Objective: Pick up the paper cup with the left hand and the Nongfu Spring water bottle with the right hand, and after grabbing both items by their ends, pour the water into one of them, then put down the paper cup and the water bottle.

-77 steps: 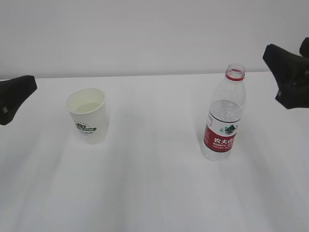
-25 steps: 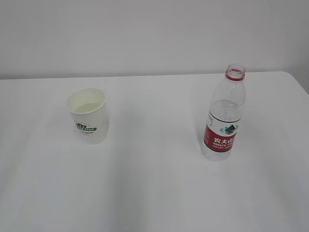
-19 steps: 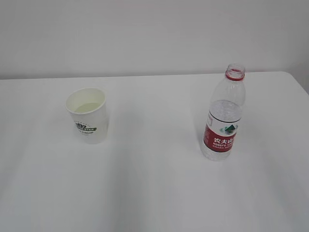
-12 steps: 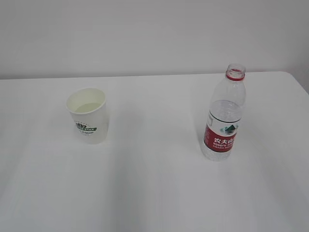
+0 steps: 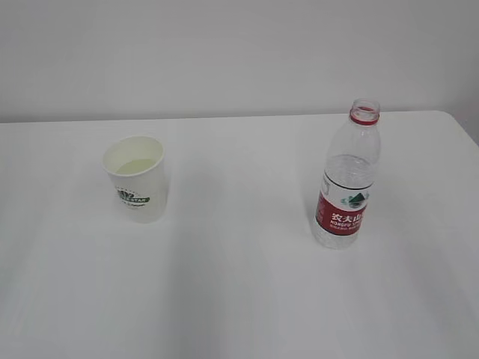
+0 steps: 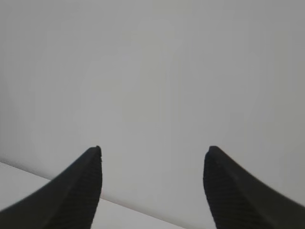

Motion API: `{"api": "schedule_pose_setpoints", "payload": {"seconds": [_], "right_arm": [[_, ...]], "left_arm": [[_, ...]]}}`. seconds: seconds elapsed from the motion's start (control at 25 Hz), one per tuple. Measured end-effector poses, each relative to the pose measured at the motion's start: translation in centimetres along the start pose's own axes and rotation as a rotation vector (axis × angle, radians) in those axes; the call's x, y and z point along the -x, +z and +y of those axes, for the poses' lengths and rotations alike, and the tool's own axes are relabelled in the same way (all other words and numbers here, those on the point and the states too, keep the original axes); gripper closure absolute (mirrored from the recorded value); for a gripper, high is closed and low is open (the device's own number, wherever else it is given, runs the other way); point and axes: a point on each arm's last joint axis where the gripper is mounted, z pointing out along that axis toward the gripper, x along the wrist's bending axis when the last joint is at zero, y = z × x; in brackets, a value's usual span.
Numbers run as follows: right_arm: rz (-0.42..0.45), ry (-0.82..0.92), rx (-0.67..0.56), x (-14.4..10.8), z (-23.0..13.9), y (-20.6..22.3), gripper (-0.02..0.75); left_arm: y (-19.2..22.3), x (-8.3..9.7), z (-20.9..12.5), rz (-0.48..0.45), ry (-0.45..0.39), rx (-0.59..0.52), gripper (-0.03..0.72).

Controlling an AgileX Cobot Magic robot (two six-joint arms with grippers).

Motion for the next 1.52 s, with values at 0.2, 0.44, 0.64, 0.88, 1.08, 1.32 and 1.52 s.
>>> {"api": "schedule_pose_setpoints", "payload": {"seconds": [0.2,0.44,0.64,0.88,1.08,1.32,1.52], "right_arm": [[-0.017,0.107,0.025,0.2,0.3,-0.3,0.229],[-0.039,0.089,0.044,0.4,0.5,-0.4,0.229],[-0.052,0.07,0.05,0.5,0.6,-0.4,0.229],[-0.057,0.054,0.052,0.6,0.6,-0.4,0.229],[-0.058,0.056,0.054,0.6,0.6,-0.4,0.229],[-0.061,0.064,0.083,0.6,1.1,-1.2,0.229],[-0.058,0.079,0.081,0.6,1.0,-1.2,0.229]], "left_arm": [[0.0,0.0,0.0,0.001,0.0,-0.002,0.102],[0.0,0.0,0.0,0.001,0.0,-0.004,0.135],[0.0,0.0,0.0,0.001,0.0,-0.004,0.152],[0.0,0.0,-0.1,0.002,0.0,-0.006,0.152],[0.0,0.0,-0.1,0.005,0.0,-0.014,0.151],[-0.6,0.0,1.0,0.015,0.077,-0.018,0.151],[-0.9,0.0,1.6,0.014,0.106,-0.011,0.151]]}}
